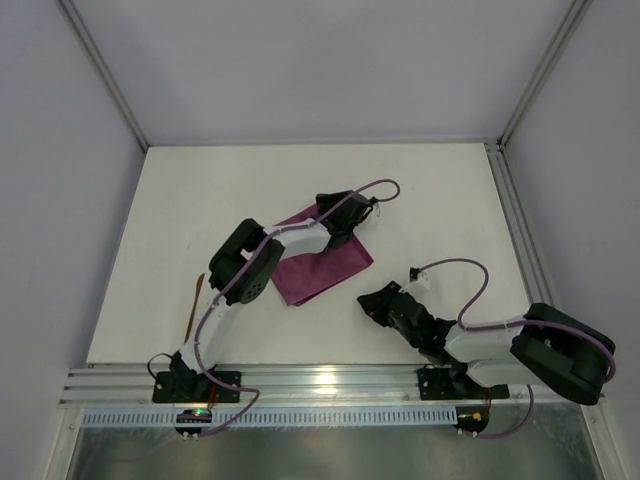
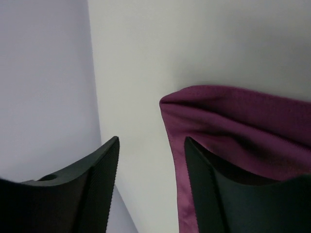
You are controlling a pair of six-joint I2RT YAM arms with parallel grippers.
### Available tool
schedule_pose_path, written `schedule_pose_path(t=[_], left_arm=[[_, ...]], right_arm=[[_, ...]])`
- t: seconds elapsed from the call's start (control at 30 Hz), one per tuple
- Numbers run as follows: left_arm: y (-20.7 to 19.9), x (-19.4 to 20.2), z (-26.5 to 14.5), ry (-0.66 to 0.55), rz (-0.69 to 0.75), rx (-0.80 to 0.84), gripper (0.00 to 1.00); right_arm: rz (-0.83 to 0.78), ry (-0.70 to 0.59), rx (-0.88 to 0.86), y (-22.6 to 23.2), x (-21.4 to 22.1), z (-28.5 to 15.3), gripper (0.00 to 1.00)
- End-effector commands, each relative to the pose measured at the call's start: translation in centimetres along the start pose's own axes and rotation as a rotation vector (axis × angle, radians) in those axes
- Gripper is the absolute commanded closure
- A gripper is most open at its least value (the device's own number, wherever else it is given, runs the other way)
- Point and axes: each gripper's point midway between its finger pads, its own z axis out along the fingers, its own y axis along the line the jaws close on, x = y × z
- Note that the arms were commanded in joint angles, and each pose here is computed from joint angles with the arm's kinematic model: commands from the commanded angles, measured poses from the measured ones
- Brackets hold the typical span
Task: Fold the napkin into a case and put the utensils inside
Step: Turn over the upper triangle folded napkin at the center of the board.
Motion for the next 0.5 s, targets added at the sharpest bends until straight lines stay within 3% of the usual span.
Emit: schedule_pose_path(t=[0.0, 0.07, 0.2, 0.3, 0.4, 0.43, 0.47], left_arm=[[2.9, -1.9, -0.4, -0.031, -0.028, -0.109, 0.39], [4.2, -2.2, -0.6, -0.038, -0.035, -0.158, 0.30], [7.6, -2.5, -1.7, -0.039, -0.052, -0.259, 0.24], [10.3, -2.2, -3.1, -0.036, -0.111, -0.268, 0.22], [11.4, -0.8, -4.9, -0.035, -0.216, -0.157, 0.22], [11.3, -0.1, -5.5, -0.034, -0.308, -0.119, 0.23], [9.5, 1.4, -5.9, -0.011, -0.303, -0.005, 0.27]], right_arm=[[-0.115, -0.076, 0.030, -0.5, -1.9, -0.6, 0.67], [-0.131, -0.113, -0.012, 1.3, -3.5, -1.0, 0.61], [-0.230, -0.195, -0.025, 2.3, -8.2, -1.4, 0.47], [-0.356, -0.167, -0.003, 2.7, -10.7, -1.2, 0.40], [-0.448, -0.135, -0.089, 6.0, -13.1, -0.6, 0.36], [-0.455, -0.098, -0.050, 4.7, -13.7, 0.7, 0.35], [-0.506, -0.048, -0.059, 4.8, -13.7, 1.3, 0.35]])
